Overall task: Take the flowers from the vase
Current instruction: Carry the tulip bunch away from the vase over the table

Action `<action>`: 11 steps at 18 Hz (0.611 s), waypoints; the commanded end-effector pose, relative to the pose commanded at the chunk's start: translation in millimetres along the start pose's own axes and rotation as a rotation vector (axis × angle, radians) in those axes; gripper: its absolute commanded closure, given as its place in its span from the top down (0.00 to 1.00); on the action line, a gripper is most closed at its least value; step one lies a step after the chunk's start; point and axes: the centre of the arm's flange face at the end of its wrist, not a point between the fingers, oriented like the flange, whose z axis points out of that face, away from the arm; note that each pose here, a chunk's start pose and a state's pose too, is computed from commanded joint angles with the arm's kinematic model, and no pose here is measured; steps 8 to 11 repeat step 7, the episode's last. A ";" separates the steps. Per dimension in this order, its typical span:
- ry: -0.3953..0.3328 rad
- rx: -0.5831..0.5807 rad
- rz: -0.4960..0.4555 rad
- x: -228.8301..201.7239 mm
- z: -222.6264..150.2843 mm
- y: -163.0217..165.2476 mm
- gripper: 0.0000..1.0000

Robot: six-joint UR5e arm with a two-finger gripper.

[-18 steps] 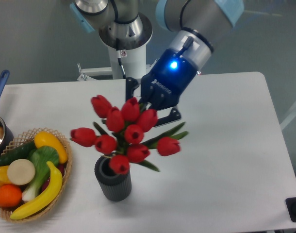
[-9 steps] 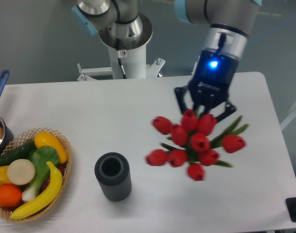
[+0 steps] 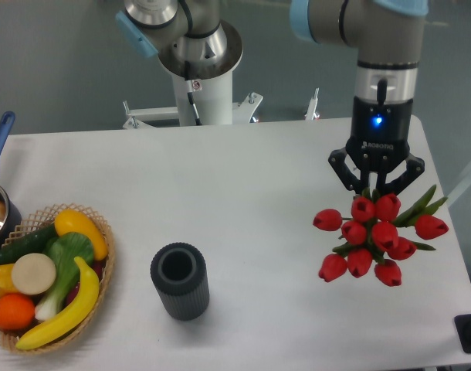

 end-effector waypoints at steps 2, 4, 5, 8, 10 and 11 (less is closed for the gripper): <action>0.002 -0.095 0.011 6.0 15.4 13.3 0.04; 0.017 -0.164 0.024 11.1 25.0 22.7 0.04; 0.035 -0.199 0.031 16.4 34.1 30.4 0.05; 0.046 -0.268 0.077 22.2 46.5 46.5 0.04; 0.046 -0.268 0.077 22.2 46.5 46.5 0.04; 0.046 -0.268 0.077 22.2 46.5 46.5 0.04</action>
